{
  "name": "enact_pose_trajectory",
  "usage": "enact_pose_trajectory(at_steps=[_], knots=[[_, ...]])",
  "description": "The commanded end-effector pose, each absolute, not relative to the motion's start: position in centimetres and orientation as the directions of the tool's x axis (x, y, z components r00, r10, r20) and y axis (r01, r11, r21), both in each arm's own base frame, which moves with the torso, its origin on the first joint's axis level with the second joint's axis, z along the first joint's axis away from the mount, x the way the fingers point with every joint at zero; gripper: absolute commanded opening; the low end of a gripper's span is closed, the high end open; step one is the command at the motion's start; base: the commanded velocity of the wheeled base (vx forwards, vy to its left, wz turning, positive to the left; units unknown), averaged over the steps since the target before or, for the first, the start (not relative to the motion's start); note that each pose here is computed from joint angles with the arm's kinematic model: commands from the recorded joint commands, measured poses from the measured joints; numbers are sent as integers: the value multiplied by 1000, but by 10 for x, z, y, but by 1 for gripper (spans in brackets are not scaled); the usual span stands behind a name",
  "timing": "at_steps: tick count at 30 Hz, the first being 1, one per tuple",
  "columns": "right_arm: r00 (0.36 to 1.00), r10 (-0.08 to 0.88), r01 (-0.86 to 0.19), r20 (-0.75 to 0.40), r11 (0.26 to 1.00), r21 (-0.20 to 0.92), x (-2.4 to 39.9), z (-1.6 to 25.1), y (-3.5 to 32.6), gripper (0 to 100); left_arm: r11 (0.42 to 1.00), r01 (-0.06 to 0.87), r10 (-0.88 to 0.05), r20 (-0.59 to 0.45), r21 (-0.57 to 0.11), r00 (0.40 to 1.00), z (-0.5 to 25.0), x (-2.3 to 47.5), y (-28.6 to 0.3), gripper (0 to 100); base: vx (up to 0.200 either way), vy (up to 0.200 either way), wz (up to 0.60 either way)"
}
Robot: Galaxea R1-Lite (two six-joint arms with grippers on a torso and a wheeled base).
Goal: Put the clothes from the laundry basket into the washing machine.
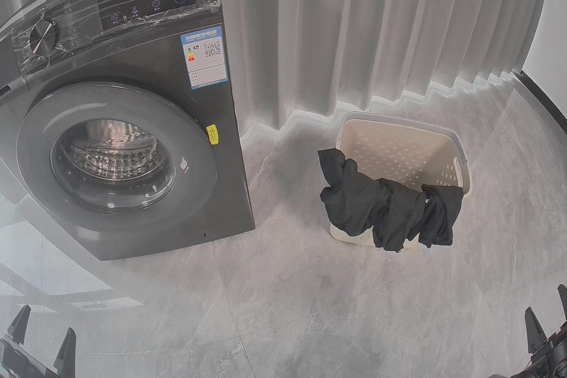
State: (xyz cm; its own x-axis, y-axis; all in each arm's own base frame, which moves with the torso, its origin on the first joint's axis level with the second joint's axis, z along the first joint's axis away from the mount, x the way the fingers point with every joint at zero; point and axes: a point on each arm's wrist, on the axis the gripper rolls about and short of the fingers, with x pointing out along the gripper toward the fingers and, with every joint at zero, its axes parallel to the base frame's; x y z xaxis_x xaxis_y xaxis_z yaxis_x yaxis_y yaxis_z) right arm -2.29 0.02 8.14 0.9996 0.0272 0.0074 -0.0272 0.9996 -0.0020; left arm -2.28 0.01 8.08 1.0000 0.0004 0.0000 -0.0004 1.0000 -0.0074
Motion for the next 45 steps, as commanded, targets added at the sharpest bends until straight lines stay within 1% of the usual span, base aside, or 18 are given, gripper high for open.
enact_pose_trajectory(at_steps=[1, 7, 13, 37, 43, 45], knots=[[1000, 28, -28, 0, 1000, -2, -22, 76, 0, 100, 1000, 0, 0, -3, -9, 1000, 76, -23, 0, 100, 0, 0, 0], [1000, 28, -28, 0, 1000, -3, -22, 76, 0, 100, 1000, -2, 2, -3, -5, 1000, 76, -23, 0, 100, 0, 0, 0], [1000, 28, -28, 0, 1000, -3, -22, 76, 0, 100, 1000, -2, 2, -3, -6, 1000, 76, -23, 0, 100, 0, -200, 0], [1000, 28, -28, 0, 1000, -2, -22, 76, 0, 100, 1000, 0, 0, -3, -8, 1000, 76, -23, 0, 100, 0, 0, 0], [1000, 28, -28, 0, 1000, -2, -22, 76, 0, 100, 1000, -2, 2, -3, -6, 1000, 76, -23, 0, 100, 0, -200, 0], [1000, 28, -28, 0, 1000, -2, -22, 76, 0, 100, 1000, 0, 0, -3, -8, 1000, 76, -23, 0, 100, 0, 0, 0]])
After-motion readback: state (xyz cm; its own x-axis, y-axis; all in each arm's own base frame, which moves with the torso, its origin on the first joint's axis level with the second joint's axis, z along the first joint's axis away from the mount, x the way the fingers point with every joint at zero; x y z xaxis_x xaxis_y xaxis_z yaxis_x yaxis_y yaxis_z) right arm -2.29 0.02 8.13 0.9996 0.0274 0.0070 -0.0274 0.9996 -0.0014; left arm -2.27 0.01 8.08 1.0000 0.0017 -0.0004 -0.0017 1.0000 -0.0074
